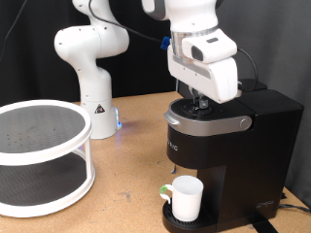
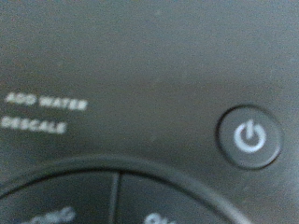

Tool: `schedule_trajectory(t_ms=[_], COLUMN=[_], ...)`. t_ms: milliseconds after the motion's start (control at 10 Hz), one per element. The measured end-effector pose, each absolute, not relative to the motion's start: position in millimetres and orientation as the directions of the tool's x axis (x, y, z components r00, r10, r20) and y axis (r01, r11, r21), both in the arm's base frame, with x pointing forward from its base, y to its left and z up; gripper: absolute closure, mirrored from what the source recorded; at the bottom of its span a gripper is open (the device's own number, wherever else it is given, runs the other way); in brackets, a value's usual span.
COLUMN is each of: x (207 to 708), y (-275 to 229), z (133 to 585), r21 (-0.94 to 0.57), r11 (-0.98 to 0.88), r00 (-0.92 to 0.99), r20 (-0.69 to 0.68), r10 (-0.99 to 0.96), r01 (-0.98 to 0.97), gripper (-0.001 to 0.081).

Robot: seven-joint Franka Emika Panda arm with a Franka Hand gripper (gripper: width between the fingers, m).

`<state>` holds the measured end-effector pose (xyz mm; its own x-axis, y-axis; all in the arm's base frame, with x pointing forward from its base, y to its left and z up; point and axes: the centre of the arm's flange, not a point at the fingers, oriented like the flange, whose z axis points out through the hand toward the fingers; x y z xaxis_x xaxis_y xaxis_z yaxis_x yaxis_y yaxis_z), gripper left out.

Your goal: Make a cup of coffee with the keurig machine

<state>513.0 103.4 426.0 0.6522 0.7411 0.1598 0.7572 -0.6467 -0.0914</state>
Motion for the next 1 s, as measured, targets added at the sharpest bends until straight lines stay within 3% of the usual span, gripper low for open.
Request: schedule_trajectory(t_ms=[1000], x=[540], y=[71], z=[421], r21=[-0.347], r11=[-0.702], r00=[0.754], r20=[0.027], r10=[0.656], r01=[0.622], gripper=[0.0805])
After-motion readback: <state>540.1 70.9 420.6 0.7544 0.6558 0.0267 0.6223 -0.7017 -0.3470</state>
